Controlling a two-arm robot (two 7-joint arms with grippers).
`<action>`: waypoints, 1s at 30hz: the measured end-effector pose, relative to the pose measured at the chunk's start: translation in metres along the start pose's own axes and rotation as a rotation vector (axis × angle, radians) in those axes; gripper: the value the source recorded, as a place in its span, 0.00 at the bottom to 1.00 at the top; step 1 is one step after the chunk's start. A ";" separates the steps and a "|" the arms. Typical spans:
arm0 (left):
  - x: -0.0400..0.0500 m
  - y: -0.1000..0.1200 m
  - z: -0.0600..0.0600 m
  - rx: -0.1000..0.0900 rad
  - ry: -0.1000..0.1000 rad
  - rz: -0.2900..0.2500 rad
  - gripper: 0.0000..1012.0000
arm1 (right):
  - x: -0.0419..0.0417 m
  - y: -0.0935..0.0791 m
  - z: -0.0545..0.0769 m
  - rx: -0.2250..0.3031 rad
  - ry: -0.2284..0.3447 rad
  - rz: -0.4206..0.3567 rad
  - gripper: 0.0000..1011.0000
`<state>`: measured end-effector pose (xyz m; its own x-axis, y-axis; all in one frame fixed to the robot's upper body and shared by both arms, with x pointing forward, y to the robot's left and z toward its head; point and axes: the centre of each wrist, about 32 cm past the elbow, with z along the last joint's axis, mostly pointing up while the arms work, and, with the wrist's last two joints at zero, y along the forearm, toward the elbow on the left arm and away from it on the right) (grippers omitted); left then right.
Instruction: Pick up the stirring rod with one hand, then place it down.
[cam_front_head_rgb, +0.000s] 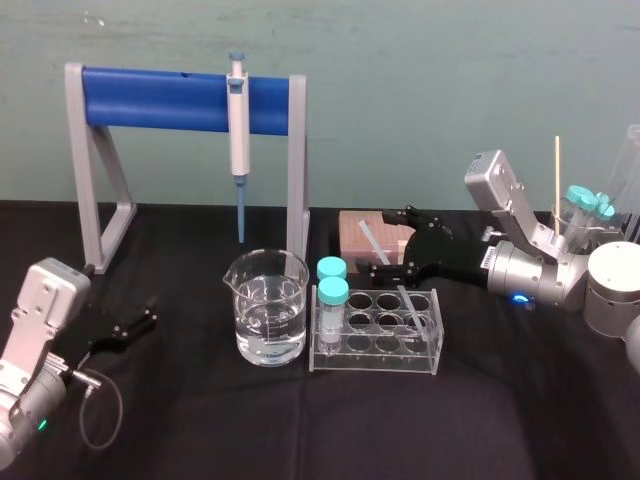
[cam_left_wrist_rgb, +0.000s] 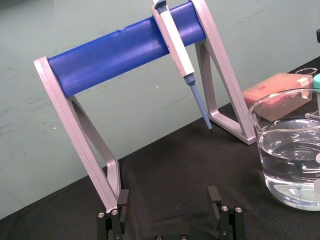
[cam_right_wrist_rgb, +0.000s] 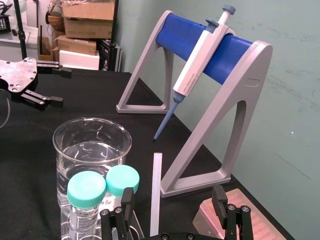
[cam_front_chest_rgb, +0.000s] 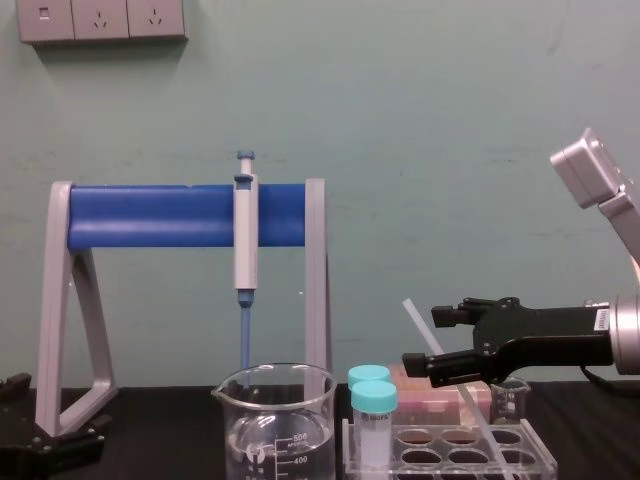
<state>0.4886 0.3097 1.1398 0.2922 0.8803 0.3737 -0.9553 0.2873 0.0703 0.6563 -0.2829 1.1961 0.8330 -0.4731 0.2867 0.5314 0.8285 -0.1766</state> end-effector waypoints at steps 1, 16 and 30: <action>0.0000 0.000 0.000 0.000 0.000 0.000 0.99 | 0.0000 0.000 0.000 0.000 0.000 0.000 0.99; 0.0000 0.000 0.000 0.000 0.000 0.000 0.99 | -0.0001 0.000 0.000 0.002 0.001 -0.001 0.97; 0.0000 0.000 0.000 0.000 0.000 0.000 0.99 | -0.0002 -0.001 0.000 0.002 0.000 -0.001 0.60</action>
<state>0.4886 0.3097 1.1398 0.2923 0.8803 0.3737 -0.9552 0.2873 0.0703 0.6558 -0.2835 1.1961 0.8324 -0.4743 0.2867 0.5322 0.8284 -0.1747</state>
